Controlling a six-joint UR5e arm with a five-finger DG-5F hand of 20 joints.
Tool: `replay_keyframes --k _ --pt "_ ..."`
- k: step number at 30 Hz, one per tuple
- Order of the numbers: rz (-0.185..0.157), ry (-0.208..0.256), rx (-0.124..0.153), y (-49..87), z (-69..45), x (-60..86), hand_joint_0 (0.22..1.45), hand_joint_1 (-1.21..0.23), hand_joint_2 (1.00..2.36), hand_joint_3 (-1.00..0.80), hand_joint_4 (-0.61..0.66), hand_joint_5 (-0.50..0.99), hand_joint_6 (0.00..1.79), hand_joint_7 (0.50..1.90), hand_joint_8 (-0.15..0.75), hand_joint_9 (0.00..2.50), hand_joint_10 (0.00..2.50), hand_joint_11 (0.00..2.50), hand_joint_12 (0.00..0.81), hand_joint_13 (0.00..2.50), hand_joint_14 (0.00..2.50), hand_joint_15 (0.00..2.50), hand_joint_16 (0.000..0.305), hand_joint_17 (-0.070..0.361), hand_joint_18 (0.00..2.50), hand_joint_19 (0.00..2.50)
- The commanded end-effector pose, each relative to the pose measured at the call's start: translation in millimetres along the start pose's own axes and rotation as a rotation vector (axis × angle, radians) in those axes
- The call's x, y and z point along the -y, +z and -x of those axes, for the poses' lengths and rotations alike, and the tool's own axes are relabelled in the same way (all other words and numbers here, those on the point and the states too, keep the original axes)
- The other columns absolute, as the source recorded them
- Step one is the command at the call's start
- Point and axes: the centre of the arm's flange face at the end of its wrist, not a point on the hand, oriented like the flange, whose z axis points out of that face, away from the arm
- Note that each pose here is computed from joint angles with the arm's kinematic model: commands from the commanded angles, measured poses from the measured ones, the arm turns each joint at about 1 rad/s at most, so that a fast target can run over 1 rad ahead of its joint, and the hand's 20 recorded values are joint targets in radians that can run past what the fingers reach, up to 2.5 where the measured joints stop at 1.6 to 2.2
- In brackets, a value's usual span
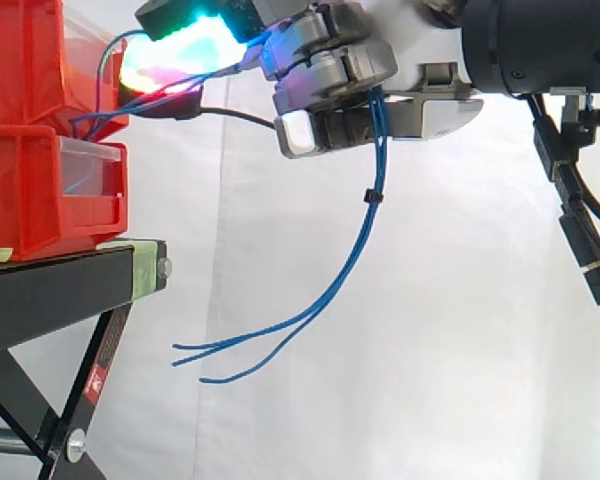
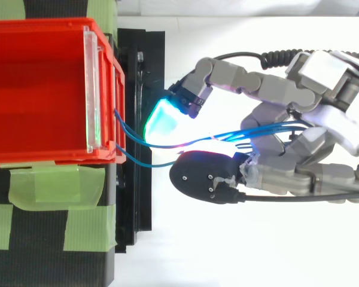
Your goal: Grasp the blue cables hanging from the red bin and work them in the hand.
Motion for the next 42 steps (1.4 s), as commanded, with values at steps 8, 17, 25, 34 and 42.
replay_keyframes --k 8,17,25,34,42 --pt "-0.016 0.061 -0.006 -2.0 0.9 2.4 1.12 -0.74 1.21 0.52 0.21 0.21 0.23 1.32 0.350 1.60 2.50 2.50 0.470 1.75 2.50 1.46 0.186 0.139 2.48 0.56" --pt "-0.021 0.097 -0.008 -2.9 0.5 2.4 1.25 -0.74 1.10 0.54 0.16 0.17 0.41 1.23 0.350 1.60 2.50 2.50 0.470 1.75 2.50 1.46 0.186 0.139 2.48 0.56" --pt "-0.021 0.106 -0.008 -2.9 0.5 2.4 1.34 -0.71 1.00 0.58 0.14 0.27 0.27 1.30 0.350 1.60 2.50 2.50 0.470 1.75 2.50 1.46 0.186 0.139 2.48 0.56" --pt "-0.022 0.108 -0.007 -2.9 0.6 2.4 1.26 -0.70 1.01 0.47 0.19 0.30 0.18 1.33 0.350 1.60 2.50 2.50 0.470 1.75 2.50 1.46 0.186 0.139 2.48 0.56" --pt "-0.022 0.114 -0.007 -2.9 0.6 2.4 1.36 -0.70 1.01 0.57 0.17 0.36 0.34 1.34 0.350 1.60 2.50 2.50 0.470 1.75 2.50 1.46 0.186 0.139 2.48 0.56"
